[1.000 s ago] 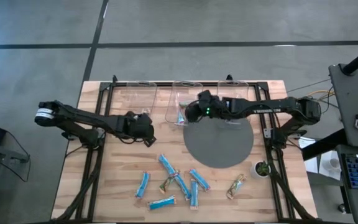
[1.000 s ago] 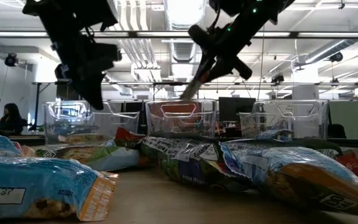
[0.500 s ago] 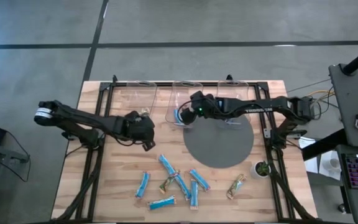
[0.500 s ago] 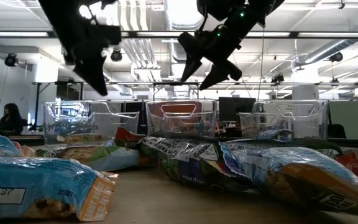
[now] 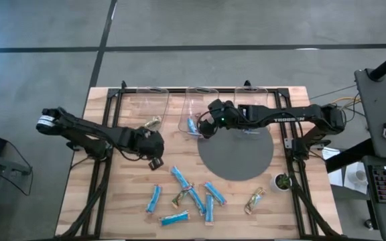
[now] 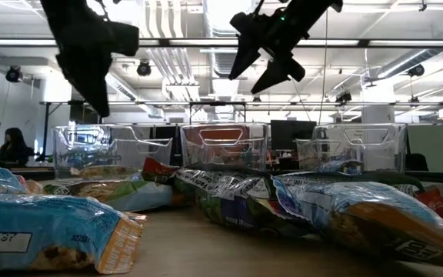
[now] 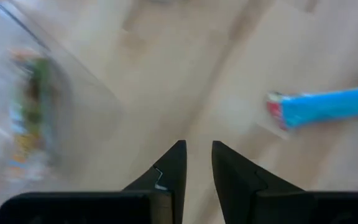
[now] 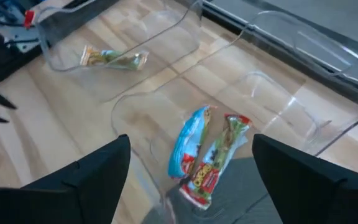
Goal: Pick and place Granola Bars by type
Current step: Put the red granola bar into the middle transparent bin
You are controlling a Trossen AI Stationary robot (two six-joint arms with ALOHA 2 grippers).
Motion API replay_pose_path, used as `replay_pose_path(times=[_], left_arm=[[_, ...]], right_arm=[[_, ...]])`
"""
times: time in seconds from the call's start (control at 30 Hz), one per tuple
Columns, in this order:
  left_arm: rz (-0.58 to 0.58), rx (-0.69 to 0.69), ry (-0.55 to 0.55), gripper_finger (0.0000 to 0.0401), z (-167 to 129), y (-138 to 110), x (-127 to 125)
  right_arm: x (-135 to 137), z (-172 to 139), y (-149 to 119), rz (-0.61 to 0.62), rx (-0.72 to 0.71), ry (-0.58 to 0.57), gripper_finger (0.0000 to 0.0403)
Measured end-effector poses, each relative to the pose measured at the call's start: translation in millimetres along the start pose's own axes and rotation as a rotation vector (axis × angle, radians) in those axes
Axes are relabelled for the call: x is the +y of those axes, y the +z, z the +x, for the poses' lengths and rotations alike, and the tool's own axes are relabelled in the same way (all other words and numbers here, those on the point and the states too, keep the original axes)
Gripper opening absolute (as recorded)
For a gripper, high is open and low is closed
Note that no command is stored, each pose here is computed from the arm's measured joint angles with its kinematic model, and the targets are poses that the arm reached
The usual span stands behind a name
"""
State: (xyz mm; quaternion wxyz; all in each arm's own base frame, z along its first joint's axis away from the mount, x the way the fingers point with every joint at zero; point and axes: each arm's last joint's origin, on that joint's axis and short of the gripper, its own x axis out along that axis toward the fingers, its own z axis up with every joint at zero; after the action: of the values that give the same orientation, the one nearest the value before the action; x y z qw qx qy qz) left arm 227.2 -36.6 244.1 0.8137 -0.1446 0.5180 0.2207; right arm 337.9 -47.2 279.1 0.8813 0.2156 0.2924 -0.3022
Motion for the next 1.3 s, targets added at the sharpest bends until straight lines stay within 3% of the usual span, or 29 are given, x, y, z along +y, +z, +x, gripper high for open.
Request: replay_pose_path(times=[0.23, 0.57, 0.8, 1.03, 1.3], left_arm=[[-0.085, 0.039, -0.093, 0.0073, -13.2, -29.9, -31.3], [-0.441, 0.125, -0.173, 0.0172, -24.0, -80.1, -68.2], [-0.4, 0.16, -0.347, 0.0181, -17.6, -112.3, -114.6], [-0.521, 0.243, -0.23, 0.0181, 10.5, -143.5, -136.7], [-0.551, 0.244, -0.209, 0.0181, 18.9, -145.9, -154.4]], right_arm=[[14.6, -7.3, -13.7, -0.05, 0.041, 0.027, 0.0326], [31.6, -16.9, -32.8, -0.115, 0.091, 0.059, 0.0327], [36.8, -21.1, -43.4, -0.138, 0.128, 0.059, 0.0327], [40.8, -24.9, -52.3, -0.169, 0.157, 0.059, 0.0326], [40.9, -25.2, -54.0, -0.18, 0.164, 0.056, 0.0326]])
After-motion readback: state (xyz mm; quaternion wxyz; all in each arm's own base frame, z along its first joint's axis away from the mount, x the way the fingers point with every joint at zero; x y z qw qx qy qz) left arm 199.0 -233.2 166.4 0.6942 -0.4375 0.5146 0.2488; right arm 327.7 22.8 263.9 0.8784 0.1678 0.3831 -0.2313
